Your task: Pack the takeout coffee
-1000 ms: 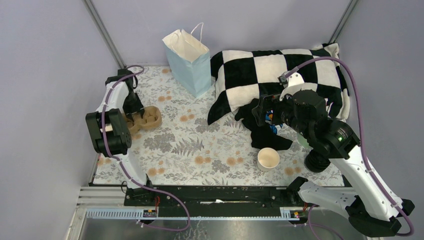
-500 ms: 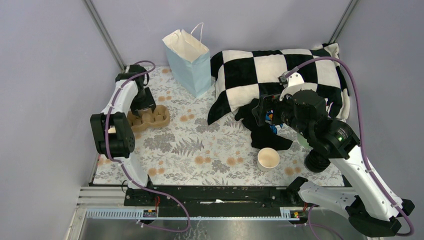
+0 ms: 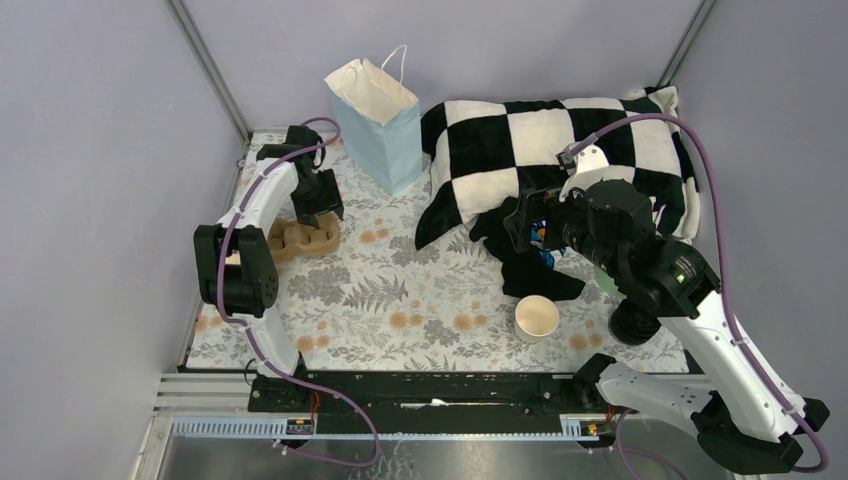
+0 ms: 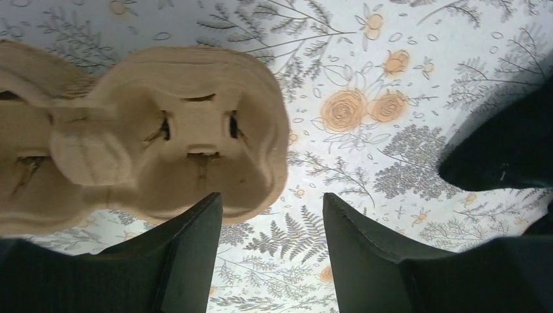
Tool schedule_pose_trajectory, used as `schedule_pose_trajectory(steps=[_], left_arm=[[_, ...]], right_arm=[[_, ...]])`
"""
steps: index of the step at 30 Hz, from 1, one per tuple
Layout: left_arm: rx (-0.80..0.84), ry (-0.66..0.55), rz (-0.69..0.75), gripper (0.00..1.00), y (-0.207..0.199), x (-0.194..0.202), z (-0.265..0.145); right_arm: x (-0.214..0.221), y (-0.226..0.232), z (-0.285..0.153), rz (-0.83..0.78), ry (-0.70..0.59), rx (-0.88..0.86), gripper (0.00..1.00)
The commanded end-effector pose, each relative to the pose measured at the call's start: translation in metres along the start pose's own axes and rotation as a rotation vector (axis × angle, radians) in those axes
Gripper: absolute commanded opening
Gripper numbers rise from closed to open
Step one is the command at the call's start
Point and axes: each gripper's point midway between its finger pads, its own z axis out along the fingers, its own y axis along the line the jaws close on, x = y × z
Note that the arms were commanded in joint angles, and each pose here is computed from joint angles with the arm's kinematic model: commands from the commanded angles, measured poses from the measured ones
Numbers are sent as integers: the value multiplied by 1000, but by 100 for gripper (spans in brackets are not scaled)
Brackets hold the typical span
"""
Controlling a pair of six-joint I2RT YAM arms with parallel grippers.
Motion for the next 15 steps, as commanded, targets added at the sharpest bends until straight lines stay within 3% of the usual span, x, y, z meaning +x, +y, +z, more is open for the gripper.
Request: schedule_pose_trajectory(steps=[1, 7, 12, 15], left_arm=[[50, -29, 0, 60, -18, -11, 3], [2, -16, 12, 46, -17, -10, 16], [-36, -1, 18, 44, -11, -9, 25], [-34, -6, 16, 37, -12, -12, 26]], right_arm=[[-8, 3, -3, 1, -30, -15, 100], [-10, 3, -4, -1, -33, -15, 100], [-10, 1, -5, -4, -36, -7, 100], [-10, 1, -5, -5, -37, -4, 100]])
